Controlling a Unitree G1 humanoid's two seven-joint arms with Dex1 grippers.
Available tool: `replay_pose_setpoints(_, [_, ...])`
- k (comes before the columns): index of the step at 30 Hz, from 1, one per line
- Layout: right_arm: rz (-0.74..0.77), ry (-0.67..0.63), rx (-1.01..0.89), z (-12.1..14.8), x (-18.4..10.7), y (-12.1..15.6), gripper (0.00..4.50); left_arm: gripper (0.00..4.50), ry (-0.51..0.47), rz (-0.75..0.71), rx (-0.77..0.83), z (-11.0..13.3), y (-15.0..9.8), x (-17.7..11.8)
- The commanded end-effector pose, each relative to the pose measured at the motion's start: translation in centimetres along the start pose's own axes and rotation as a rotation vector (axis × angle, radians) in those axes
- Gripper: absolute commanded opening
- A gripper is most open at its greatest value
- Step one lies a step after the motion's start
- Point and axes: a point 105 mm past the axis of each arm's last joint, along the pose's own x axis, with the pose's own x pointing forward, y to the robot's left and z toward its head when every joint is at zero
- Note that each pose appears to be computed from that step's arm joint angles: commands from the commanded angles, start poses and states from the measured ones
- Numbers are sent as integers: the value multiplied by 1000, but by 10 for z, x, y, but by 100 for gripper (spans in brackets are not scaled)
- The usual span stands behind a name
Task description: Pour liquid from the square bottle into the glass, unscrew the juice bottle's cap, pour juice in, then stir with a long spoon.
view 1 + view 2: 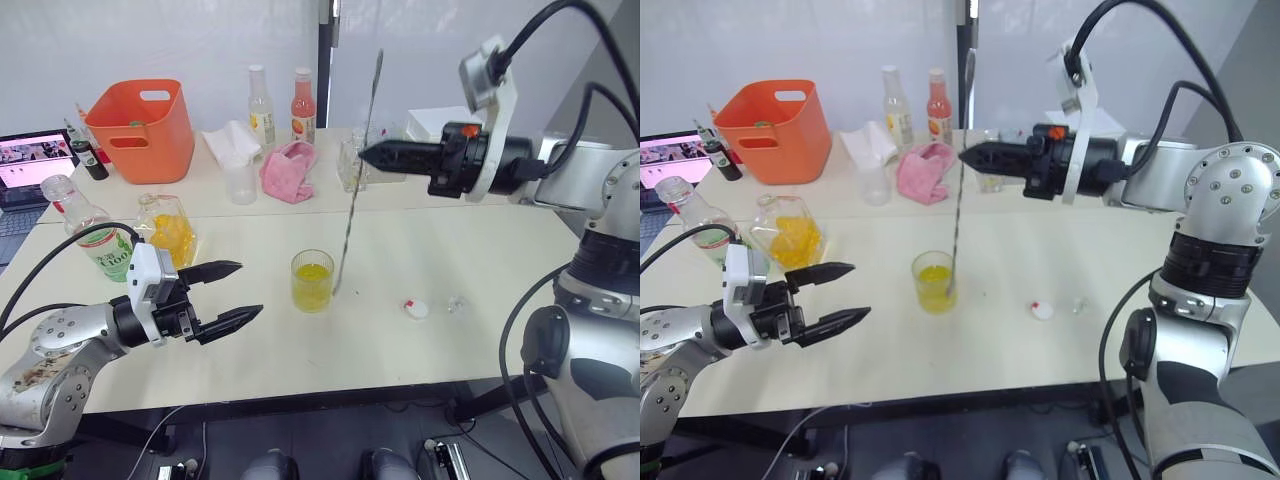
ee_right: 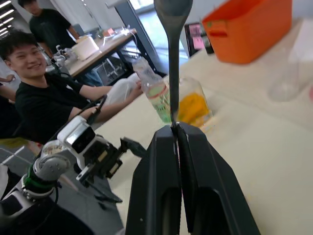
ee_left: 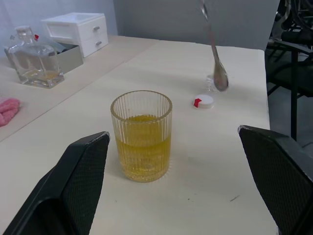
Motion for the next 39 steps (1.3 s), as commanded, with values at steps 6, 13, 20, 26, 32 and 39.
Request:
replay_pose_setpoints(6, [-145,155,146,-44,4,-39,0,446,-6,-45,50,6,-4,3])
replay_pose_setpoints(13, [-318,330,299,-101,14,-88,0,446,17,-81,12,2,-10,3])
replay_pose_setpoints(20, [-457,400,316,-135,21,-125,0,446,14,-77,9,2,-11,5])
replay_pose_setpoints(26, [-539,381,280,-137,25,-146,0,446,16,-72,7,2,-10,5])
replay_pose_setpoints(32, [-565,388,245,-143,23,-153,32,448,17,-68,5,2,-9,4])
replay_pose_setpoints(39, [-525,322,245,-131,22,-145,269,450,18,-69,2,2,-7,5])
